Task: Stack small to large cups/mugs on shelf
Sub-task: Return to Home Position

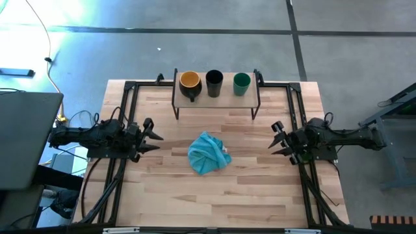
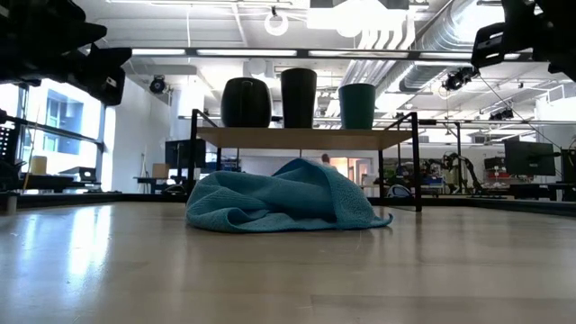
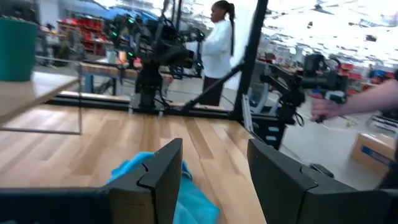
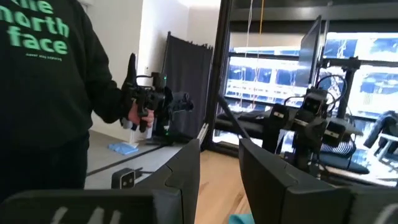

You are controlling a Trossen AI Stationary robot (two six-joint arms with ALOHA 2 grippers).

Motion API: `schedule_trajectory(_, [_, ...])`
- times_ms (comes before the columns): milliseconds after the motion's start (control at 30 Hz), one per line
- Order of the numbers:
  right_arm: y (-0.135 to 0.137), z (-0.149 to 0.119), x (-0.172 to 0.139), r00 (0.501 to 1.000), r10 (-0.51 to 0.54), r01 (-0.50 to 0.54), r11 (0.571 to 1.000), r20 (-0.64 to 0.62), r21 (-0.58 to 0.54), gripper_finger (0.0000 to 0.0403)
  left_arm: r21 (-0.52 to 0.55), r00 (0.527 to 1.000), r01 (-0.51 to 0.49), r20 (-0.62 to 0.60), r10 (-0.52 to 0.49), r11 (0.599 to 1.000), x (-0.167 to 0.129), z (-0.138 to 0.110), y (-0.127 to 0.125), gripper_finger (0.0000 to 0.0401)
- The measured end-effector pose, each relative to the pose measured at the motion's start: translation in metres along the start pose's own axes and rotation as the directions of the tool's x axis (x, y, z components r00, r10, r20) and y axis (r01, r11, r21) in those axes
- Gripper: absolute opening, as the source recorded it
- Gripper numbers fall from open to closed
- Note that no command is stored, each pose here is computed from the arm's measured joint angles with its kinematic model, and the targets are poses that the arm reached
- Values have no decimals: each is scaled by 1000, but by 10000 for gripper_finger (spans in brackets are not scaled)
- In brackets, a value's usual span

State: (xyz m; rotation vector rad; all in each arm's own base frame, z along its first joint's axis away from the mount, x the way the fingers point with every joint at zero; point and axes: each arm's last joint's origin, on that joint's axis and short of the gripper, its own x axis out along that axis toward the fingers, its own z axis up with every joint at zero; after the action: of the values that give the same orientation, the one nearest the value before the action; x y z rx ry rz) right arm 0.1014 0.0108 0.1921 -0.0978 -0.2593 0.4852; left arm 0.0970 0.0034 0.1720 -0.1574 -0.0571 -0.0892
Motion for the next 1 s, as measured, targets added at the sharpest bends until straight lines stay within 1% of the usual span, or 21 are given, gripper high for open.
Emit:
schedule_trajectory(133, [0,-3,0,1000,6,-5,1000,-29,26,103,-3,999,35,-23,-35,999,0,-2,-1,170])
schedule_trajectory(167, [0,-4,0,999,9,-9,1000,-32,18,103,-2,999,42,-22,-42,999,0,-2,-1,170])
schedule_trajectory(233, [1,-3,0,999,27,-27,1000,-26,-13,103,-1,998,62,-23,-62,998,0,-2,-2,170])
schedule_trajectory(367, [2,2,-2,1000,26,-25,998,18,-55,103,-3,997,74,-17,-74,997,0,-1,-2,170])
schedule_trajectory(500, [5,10,-7,996,22,-10,990,84,-139,103,-19,996,94,-11,-94,995,0,0,-3,170])
schedule_trajectory(567, [6,10,-10,996,5,9,989,89,-148,103,-26,995,99,-12,-99,995,0,0,-3,170])
schedule_trajectory(833, [7,7,-9,998,19,-12,994,67,-111,103,-26,995,100,-13,-100,995,0,0,-3,170])
schedule_trajectory(867, [7,5,-9,999,-1,5,998,46,-70,103,-27,995,99,-15,-99,995,0,0,-3,170])
schedule_trajectory(933, [5,-1,-8,996,-89,89,996,-13,32,103,-36,996,81,-24,-82,996,0,-1,-2,170])
schedule_trajectory(967, [4,-3,-8,992,-123,125,990,-33,61,103,-37,997,73,-22,-74,997,0,-1,-2,170])
schedule_trajectory(1000, [4,-4,-8,990,-138,140,987,-41,76,103,-36,997,71,-21,-72,997,0,-1,-2,170])
